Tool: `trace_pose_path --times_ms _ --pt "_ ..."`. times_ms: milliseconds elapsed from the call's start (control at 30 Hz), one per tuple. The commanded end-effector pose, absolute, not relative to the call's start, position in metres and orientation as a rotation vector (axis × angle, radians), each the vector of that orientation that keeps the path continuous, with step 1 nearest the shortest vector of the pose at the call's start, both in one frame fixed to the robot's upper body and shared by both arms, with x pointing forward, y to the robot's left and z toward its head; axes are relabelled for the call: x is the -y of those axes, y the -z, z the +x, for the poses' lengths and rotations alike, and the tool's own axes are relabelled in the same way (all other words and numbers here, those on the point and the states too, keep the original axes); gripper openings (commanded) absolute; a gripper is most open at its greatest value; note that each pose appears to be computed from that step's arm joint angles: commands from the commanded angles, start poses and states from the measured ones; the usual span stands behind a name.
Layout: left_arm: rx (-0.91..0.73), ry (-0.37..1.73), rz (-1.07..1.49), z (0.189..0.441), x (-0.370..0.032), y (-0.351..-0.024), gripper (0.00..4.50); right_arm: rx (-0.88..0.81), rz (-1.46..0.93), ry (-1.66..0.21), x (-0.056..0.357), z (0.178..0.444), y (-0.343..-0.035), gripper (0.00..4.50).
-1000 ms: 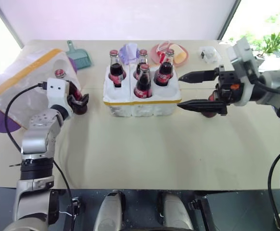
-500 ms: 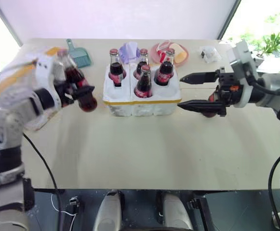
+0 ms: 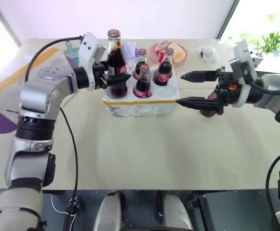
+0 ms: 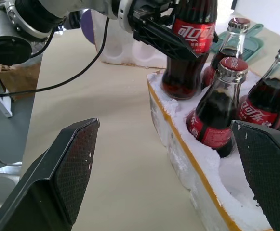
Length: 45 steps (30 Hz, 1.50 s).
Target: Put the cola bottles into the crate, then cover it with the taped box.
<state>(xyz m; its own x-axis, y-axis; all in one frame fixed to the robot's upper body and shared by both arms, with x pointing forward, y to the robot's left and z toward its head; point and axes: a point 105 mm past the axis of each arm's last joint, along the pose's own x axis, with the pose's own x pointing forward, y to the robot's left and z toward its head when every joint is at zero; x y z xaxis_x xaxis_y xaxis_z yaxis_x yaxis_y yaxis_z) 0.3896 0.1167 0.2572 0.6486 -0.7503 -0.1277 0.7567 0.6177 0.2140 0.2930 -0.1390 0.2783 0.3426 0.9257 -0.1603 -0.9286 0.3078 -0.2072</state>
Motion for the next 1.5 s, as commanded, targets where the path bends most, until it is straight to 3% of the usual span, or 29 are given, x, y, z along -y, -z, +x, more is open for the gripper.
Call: trace_pose_path --times_ms 33,500,600,700,900,1000,1133,1267,1500 --pt "0.002 0.867 0.325 0.390 -0.114 -0.256 2.82 0.035 -0.300 -1.207 0.142 0.286 -0.289 4.50" --pt "-0.091 0.747 0.147 0.399 -0.121 -0.213 2.82 0.033 -0.295 -1.183 0.142 0.290 -0.286 4.50" --pt "-0.088 0.704 0.113 0.400 -0.125 -0.210 4.30 0.039 -0.297 -1.177 0.142 0.292 -0.287 4.50" --pt "-0.063 0.718 0.102 0.393 -0.125 -0.218 4.43 0.036 -0.299 -1.168 0.143 0.292 -0.286 4.50" --pt "0.053 0.874 -0.002 0.361 -0.130 -0.259 4.43 0.024 -0.309 -1.118 0.153 0.292 -0.283 4.50" --pt "0.116 0.978 -0.069 0.334 -0.143 -0.296 4.43 0.008 -0.274 -1.054 0.168 0.288 -0.284 4.50" --pt "0.104 1.155 -0.017 0.288 -0.154 -0.314 4.43 -0.025 -0.257 -0.916 0.197 0.282 -0.275 4.50" --pt "-0.016 1.287 0.110 0.255 -0.148 -0.292 4.43 -0.060 -0.244 -0.731 0.229 0.281 -0.259 4.50" --pt "-0.134 1.267 0.171 0.259 -0.126 -0.238 4.43 -0.186 -0.235 -0.553 0.265 0.266 -0.212 4.50"
